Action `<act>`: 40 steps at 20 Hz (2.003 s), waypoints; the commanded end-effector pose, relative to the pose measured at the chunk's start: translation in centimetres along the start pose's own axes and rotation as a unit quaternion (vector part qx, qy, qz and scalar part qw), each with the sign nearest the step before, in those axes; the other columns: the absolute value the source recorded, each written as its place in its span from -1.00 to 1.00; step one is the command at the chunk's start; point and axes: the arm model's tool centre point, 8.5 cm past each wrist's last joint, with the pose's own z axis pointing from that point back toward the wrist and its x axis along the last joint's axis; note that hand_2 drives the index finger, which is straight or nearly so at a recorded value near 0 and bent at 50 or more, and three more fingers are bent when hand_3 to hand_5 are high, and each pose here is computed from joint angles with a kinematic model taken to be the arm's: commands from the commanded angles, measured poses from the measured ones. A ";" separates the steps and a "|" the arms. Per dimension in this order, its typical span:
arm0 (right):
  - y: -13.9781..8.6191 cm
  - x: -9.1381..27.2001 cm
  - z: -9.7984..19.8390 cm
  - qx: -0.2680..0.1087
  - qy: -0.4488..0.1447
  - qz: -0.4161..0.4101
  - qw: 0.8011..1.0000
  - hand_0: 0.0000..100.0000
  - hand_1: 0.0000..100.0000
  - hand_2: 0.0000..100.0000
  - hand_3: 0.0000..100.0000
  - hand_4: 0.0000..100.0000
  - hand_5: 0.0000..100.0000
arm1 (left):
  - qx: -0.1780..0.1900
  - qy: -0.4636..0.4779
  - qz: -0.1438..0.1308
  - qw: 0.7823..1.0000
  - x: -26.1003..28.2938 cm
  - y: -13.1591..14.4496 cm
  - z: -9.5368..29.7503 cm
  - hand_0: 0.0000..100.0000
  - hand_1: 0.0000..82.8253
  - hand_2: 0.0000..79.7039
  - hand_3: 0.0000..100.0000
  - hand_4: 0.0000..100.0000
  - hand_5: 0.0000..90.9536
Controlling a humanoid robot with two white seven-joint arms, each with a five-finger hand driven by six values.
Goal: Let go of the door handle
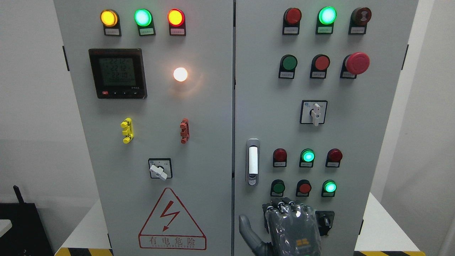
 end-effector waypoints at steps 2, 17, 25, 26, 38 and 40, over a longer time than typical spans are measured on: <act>1.3 0.4 -0.3 0.017 -0.001 0.006 1.000 -0.25 -1.00 1.00 1.00 1.00 0.89 | -0.001 0.000 0.001 1.000 -0.9 0.0 0.1 -0.76 -0.06 -1.00 -1.00 -1.00 -1.00; 1.2 -1.4 -2.0 0.019 0.030 0.021 0.999 -0.25 -1.00 1.00 1.00 1.00 0.88 | -0.001 0.001 0.001 1.000 -1.0 0.0 0.1 -0.76 -0.06 -1.00 -1.00 -1.00 -1.00; 0.8 -1.7 -2.8 0.012 0.036 0.023 0.999 -0.26 -1.00 1.00 1.00 1.00 0.88 | -0.001 0.000 0.001 1.000 -0.9 0.0 0.1 -0.76 -0.06 -1.00 -1.00 -1.00 -1.00; 0.9 -1.7 -2.7 0.019 0.036 0.024 0.999 -0.26 -1.00 1.00 1.00 1.00 0.88 | -0.001 0.000 0.001 1.000 -0.9 0.0 0.1 -0.76 -0.06 -1.00 -1.00 -1.00 -1.00; 0.7 -1.9 -4.6 0.020 0.033 0.029 0.999 -0.26 -1.00 1.00 1.00 1.00 0.88 | -0.001 0.000 0.001 1.000 -0.9 0.0 0.1 -0.76 -0.06 -1.00 -1.00 -1.00 -1.00; 0.7 -1.8 -4.7 0.019 0.033 0.029 0.999 -0.26 -1.00 1.00 1.00 1.00 0.88 | -0.001 0.000 0.001 1.000 -0.9 0.0 0.1 -0.76 -0.06 -1.00 -1.00 -1.00 -1.00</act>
